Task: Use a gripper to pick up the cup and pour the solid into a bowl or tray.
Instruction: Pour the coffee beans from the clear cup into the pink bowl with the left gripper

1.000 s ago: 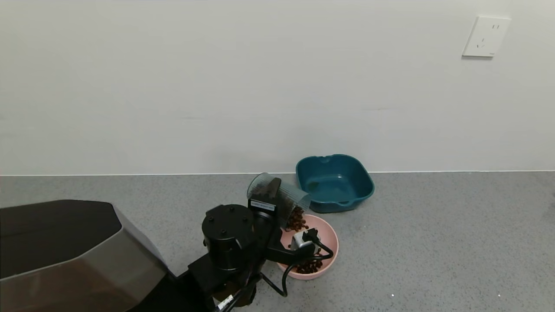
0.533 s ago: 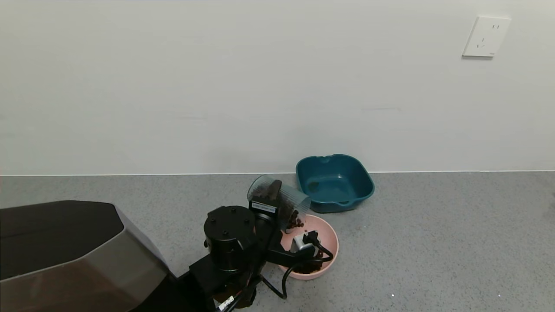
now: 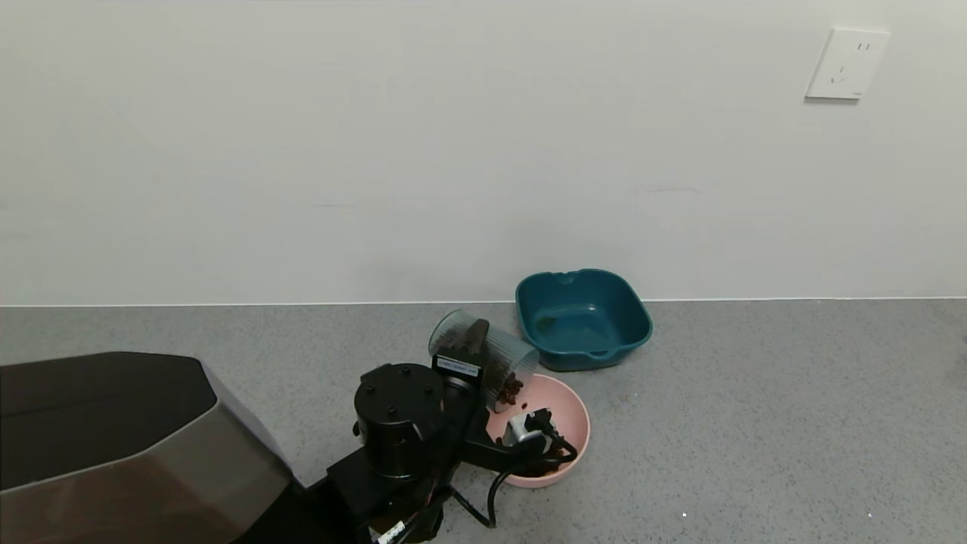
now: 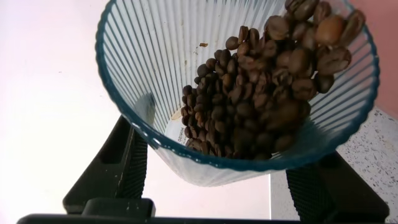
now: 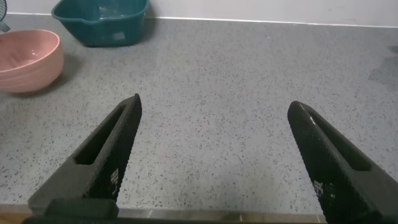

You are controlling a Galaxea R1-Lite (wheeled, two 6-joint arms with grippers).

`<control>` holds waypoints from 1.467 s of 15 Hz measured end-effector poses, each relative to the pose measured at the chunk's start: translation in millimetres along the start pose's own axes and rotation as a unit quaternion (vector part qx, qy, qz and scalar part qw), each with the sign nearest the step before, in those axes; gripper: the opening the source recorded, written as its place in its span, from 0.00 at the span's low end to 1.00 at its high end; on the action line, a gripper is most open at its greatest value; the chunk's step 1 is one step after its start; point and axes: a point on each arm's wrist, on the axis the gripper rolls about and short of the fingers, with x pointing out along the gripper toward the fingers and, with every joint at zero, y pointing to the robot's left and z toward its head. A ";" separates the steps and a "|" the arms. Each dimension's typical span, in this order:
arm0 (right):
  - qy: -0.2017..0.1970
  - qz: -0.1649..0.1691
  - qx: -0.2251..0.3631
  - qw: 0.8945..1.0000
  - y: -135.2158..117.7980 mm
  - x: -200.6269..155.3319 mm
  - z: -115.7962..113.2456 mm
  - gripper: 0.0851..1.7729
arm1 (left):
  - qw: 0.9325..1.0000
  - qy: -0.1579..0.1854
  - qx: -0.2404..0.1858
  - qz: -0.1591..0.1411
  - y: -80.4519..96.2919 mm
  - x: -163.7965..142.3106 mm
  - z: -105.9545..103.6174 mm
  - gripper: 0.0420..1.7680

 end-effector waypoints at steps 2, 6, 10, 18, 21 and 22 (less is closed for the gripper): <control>0.000 0.000 0.000 1.000 0.0 0.0 0.0 0.96 | 1.000 0.001 0.000 0.000 0.0 0.1 -0.4 0.71; 0.000 0.000 0.000 1.000 0.0 0.0 0.0 0.96 | 1.000 0.003 -0.001 -0.001 -0.3 0.4 -2.0 0.71; 0.000 0.000 0.000 1.000 0.0 0.0 0.0 0.96 | 1.000 0.003 0.000 -0.003 -1.0 -0.1 -2.6 0.71; 0.000 0.000 0.000 1.000 0.0 0.0 0.0 0.96 | 1.000 0.001 -0.011 -0.001 1.1 -1.7 -4.9 0.71; 0.000 0.000 0.000 1.000 0.0 0.0 0.0 0.96 | 0.999 -0.015 -0.039 0.005 4.4 -2.8 -5.3 0.71; 0.000 0.000 0.000 1.000 0.0 0.0 0.0 0.96 | 0.999 -0.018 -0.045 0.007 6.3 -4.2 -5.6 0.71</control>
